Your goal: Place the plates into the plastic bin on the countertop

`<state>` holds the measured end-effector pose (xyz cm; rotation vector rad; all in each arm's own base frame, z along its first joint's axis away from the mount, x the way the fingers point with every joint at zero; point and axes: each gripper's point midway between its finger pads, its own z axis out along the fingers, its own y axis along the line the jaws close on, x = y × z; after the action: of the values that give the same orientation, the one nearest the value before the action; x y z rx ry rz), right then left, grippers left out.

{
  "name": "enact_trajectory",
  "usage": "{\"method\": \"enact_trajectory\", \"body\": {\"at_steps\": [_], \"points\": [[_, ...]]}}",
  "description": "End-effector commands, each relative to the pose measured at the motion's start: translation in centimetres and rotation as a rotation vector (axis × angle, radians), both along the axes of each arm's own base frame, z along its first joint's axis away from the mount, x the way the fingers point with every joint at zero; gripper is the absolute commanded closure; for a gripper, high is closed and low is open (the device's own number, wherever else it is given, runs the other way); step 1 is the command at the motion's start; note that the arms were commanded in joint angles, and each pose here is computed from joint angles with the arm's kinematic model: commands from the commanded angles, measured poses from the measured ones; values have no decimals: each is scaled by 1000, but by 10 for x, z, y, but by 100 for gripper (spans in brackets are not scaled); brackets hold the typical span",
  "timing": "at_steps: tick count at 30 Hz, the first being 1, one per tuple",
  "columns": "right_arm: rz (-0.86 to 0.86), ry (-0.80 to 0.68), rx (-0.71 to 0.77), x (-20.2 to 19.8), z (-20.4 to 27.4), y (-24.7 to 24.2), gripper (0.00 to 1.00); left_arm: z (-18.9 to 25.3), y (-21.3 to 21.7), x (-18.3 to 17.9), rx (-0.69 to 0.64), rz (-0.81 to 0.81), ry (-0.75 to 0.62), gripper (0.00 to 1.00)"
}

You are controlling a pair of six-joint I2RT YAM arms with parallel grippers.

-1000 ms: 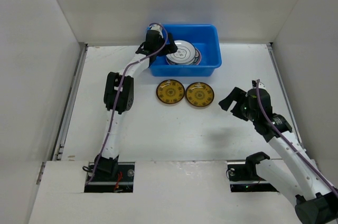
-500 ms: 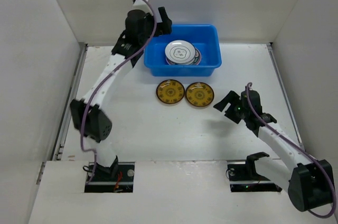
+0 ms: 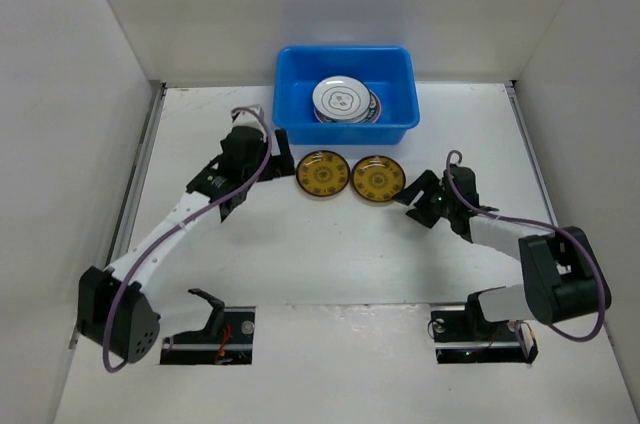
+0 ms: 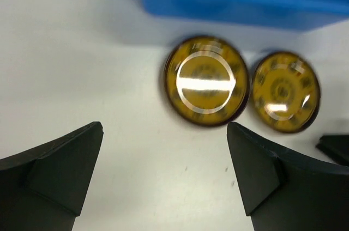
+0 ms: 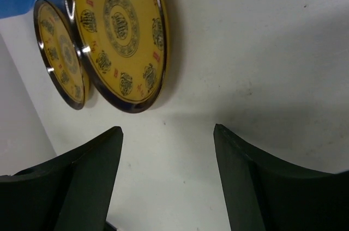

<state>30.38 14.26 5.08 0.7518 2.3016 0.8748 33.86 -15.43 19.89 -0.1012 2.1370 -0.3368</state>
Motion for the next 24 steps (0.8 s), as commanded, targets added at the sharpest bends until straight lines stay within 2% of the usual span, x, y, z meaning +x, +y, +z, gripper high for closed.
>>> {"method": "enact_trajectory", "body": {"at_steps": [1, 7, 11, 13, 19, 20, 24], "points": [[-16, -74, 77, 21, 9, 7, 28, 18, 10, -32, -78, 35, -43, 0], [-48, -56, 128, 31, -8, 12, 34, 4, 26, -69, -128, 73, -4, 0], [-66, -32, 154, 37, -22, 15, 45, 2, 33, -80, -129, 84, 7, 0], [-74, -27, 167, 40, -27, 17, 55, 3, 37, -82, -129, 90, 6, 0], [-97, -34, 201, 39, -31, 16, 96, 2, 41, -85, -125, 95, 12, 0], [-102, -42, 205, 38, -27, 14, 100, 1, 41, -85, -123, 96, 13, 0], [-109, -102, 218, 26, 6, 9, 100, -6, 40, -82, -107, 89, 30, 0]]}}
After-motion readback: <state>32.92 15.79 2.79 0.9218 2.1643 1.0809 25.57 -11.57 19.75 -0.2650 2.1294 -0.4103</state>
